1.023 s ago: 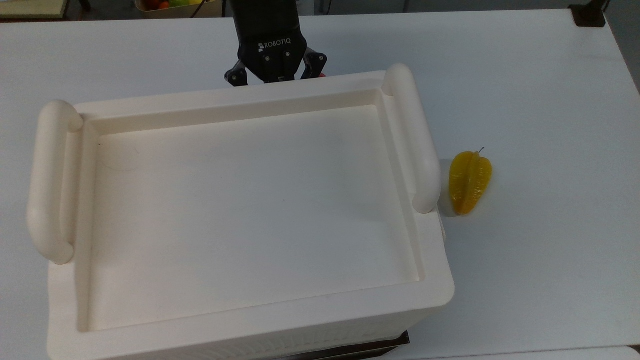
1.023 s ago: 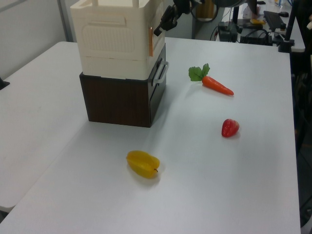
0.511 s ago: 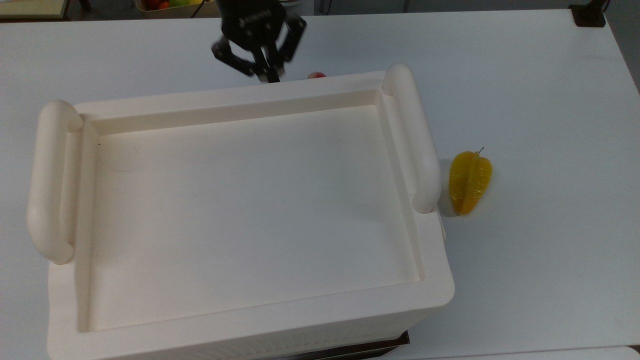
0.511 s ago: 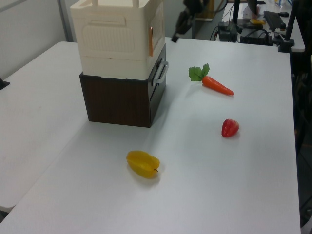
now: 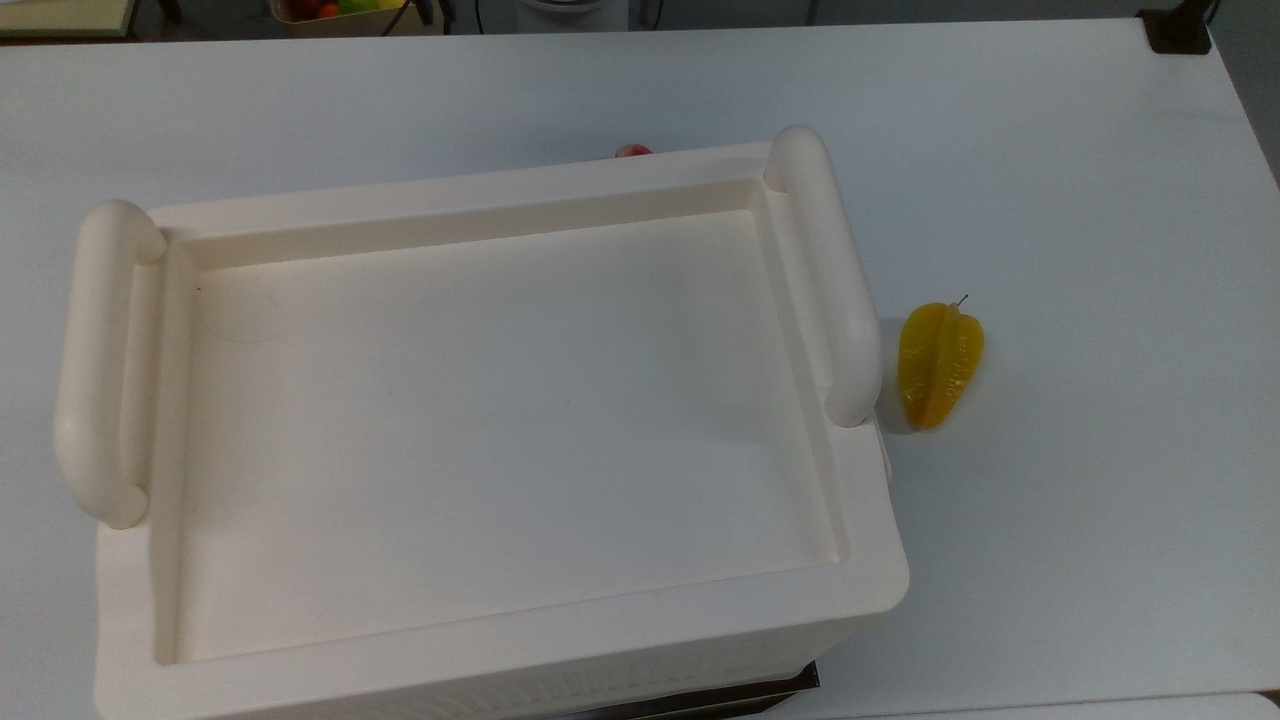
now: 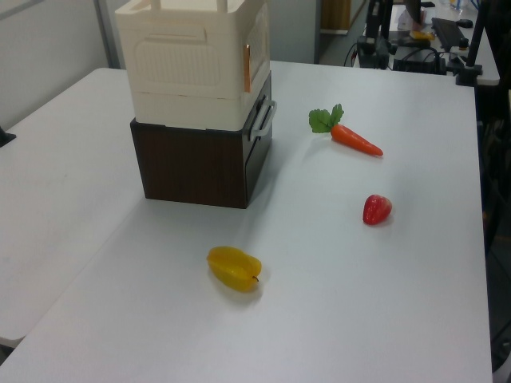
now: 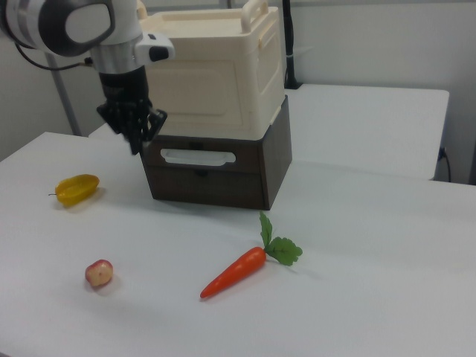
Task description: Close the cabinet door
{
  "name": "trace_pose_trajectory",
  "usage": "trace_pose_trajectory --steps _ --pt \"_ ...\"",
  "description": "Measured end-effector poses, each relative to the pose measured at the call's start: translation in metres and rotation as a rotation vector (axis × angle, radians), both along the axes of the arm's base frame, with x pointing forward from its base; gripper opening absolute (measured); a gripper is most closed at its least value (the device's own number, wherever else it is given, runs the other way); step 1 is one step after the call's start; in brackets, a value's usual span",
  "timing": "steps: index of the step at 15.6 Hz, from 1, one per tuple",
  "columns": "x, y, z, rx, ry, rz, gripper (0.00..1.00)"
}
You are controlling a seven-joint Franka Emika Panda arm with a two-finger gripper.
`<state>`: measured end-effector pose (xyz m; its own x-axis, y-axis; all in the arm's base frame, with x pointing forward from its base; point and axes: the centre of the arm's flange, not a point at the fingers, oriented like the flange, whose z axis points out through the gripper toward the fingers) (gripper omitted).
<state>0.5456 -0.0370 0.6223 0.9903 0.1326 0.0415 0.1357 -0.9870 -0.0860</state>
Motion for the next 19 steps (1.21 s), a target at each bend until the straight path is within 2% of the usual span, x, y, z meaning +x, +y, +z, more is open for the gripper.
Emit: trace_pose_trajectory --steps 2,8,19 --pt "-0.005 0.001 -0.005 -0.022 0.048 -0.022 0.4" --pt "-0.003 0.0 -0.013 -0.029 0.069 -0.033 0.99" --pt "0.001 -0.002 -0.017 -0.031 0.074 -0.045 1.0"
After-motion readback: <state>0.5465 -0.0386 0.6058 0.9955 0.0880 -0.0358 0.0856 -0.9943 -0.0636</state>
